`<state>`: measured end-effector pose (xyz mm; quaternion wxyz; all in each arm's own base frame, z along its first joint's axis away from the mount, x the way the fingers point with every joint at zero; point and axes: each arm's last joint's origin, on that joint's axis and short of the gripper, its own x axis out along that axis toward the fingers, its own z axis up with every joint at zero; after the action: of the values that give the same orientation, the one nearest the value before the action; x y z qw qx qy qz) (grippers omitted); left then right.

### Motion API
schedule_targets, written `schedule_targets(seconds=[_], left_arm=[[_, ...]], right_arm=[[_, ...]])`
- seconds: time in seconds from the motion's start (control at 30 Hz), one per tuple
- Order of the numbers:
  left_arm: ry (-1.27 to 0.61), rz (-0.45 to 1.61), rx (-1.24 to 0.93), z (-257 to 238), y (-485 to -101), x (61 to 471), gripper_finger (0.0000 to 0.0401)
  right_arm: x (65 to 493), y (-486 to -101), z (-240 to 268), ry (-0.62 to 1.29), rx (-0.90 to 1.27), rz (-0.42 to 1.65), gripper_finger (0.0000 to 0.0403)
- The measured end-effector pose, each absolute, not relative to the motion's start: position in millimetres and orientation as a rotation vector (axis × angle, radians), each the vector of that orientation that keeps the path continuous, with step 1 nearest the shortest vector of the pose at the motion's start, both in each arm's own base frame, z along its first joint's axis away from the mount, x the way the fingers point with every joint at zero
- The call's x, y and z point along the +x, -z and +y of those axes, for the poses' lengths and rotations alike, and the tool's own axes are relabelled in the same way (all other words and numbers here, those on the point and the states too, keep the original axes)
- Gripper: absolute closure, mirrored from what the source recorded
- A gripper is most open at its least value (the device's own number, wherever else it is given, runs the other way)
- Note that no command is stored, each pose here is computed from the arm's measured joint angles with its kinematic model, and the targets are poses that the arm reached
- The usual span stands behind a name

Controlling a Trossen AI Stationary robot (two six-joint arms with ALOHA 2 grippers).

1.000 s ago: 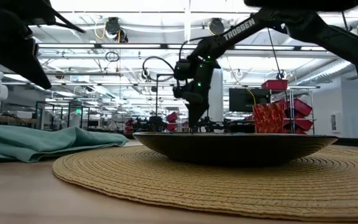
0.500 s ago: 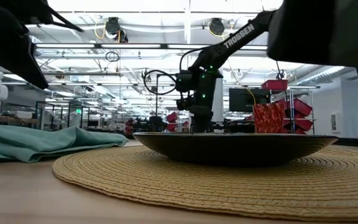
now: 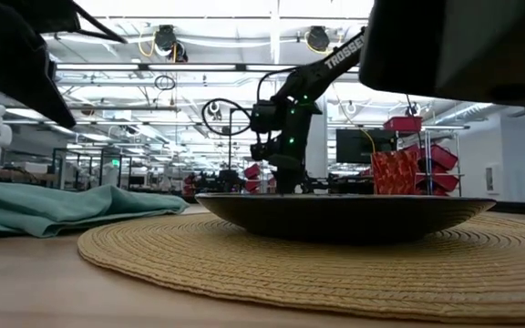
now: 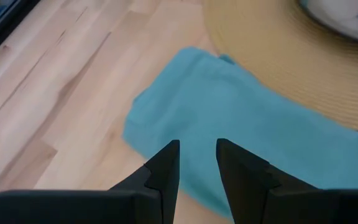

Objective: Set table place
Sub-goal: Put the silver fork on the blue napkin

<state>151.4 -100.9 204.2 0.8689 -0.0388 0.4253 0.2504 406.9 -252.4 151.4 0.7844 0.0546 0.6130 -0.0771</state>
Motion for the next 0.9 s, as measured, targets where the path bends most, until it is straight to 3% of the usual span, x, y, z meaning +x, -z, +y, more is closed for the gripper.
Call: schedule_targets(seconds=[0.67,0.9], left_arm=[[-0.463,0.810,-0.122,-108,-207,161,0.0306],[-0.438,0.781,-0.137,-111,-209,164,0.0306]], right_arm=[[410,-149,-238,0.242,0.297,1.344,0.0325],[411,-141,-232,0.240,0.312,1.407,0.0395]])
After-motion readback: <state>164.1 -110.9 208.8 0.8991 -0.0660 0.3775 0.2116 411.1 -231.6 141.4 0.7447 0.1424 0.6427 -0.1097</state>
